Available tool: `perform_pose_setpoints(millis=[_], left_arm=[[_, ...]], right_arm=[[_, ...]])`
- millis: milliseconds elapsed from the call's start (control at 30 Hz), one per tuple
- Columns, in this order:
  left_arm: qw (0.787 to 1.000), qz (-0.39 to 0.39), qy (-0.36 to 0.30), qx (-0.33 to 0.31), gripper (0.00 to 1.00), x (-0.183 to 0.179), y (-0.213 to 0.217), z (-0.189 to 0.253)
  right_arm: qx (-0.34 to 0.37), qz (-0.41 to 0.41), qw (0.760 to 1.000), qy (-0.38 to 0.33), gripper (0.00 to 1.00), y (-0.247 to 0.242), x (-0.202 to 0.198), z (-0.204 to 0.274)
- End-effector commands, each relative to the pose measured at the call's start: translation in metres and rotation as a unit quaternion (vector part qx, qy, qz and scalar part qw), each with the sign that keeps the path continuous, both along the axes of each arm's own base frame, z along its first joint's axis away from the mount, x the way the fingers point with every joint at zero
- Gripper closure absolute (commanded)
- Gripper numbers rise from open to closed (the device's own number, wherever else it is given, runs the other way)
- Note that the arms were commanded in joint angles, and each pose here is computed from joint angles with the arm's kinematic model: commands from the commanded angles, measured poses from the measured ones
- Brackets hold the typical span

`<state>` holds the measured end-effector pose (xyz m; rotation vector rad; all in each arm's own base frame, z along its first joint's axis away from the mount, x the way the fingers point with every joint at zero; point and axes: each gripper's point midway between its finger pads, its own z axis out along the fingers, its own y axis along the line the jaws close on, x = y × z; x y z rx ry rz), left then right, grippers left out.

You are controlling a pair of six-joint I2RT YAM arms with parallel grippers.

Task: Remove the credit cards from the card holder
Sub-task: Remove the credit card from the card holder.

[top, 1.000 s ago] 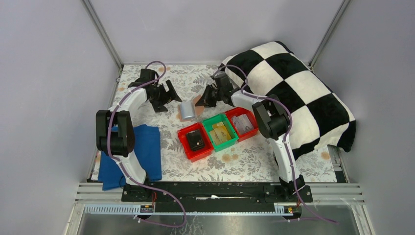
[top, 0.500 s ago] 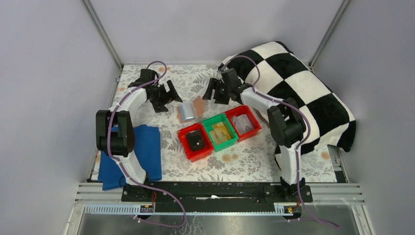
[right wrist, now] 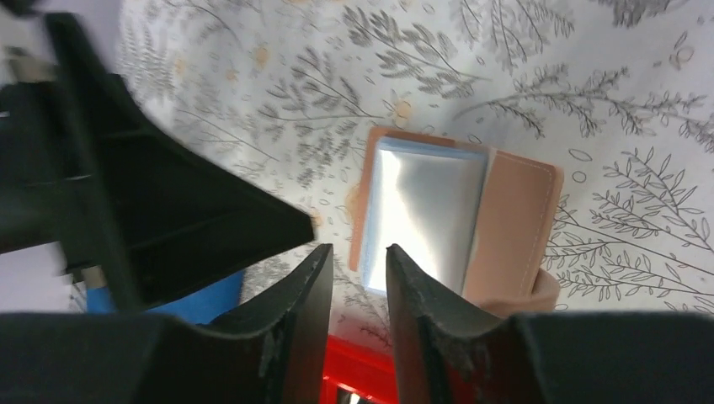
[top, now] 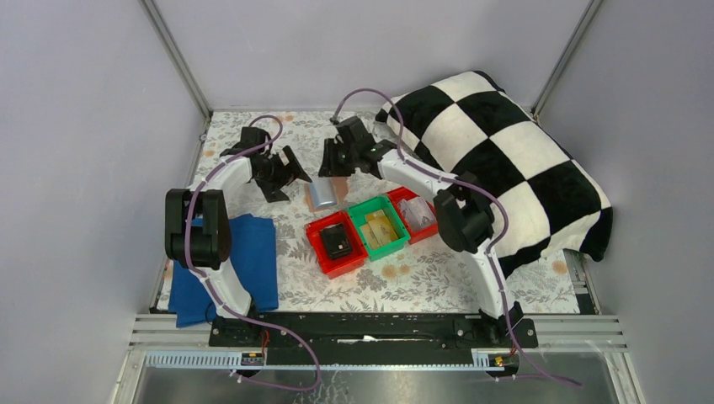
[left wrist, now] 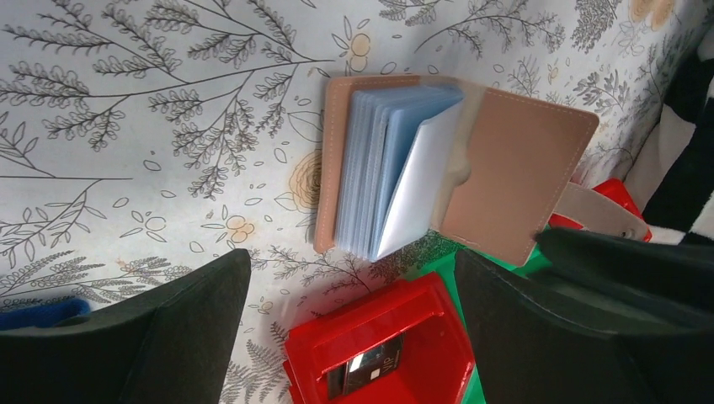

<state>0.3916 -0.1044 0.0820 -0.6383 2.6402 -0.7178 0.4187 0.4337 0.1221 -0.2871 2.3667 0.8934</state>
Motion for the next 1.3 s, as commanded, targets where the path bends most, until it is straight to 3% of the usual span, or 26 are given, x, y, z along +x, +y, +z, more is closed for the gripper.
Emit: perform_pose_setpoints(millis=[0, 333, 700, 1000, 1267], left_arm=[[0.999, 0.024, -0.027, -0.009, 0.06, 0.012, 0.004, 0.013], [1.000, 0.020, -0.004, 0.005, 0.08, 0.009, 0.007, -0.010], [1.000, 0.008, 0.019, 0.007, 0.17, 0.010, 0.002, -0.039], [0.999, -0.002, 0.009, -0.034, 0.34, 0.015, -0.017, -0.047], [0.998, -0.013, 0.006, -0.068, 0.35, 0.019, -0.037, -0.049]], right_arm=[[-0.050, -0.006, 0.998, 0.031, 0.66, -0.013, 0.005, -0.038], [-0.117, -0.056, 0.990, 0.057, 0.73, -0.059, 0.024, -0.088], [-0.114, -0.076, 0.984, 0.118, 0.77, -0.091, 0.019, -0.135], [-0.103, -0.074, 0.983, 0.136, 0.78, -0.091, 0.012, -0.146], [-0.094, -0.072, 0.983, 0.138, 0.78, -0.088, 0.011, -0.145]])
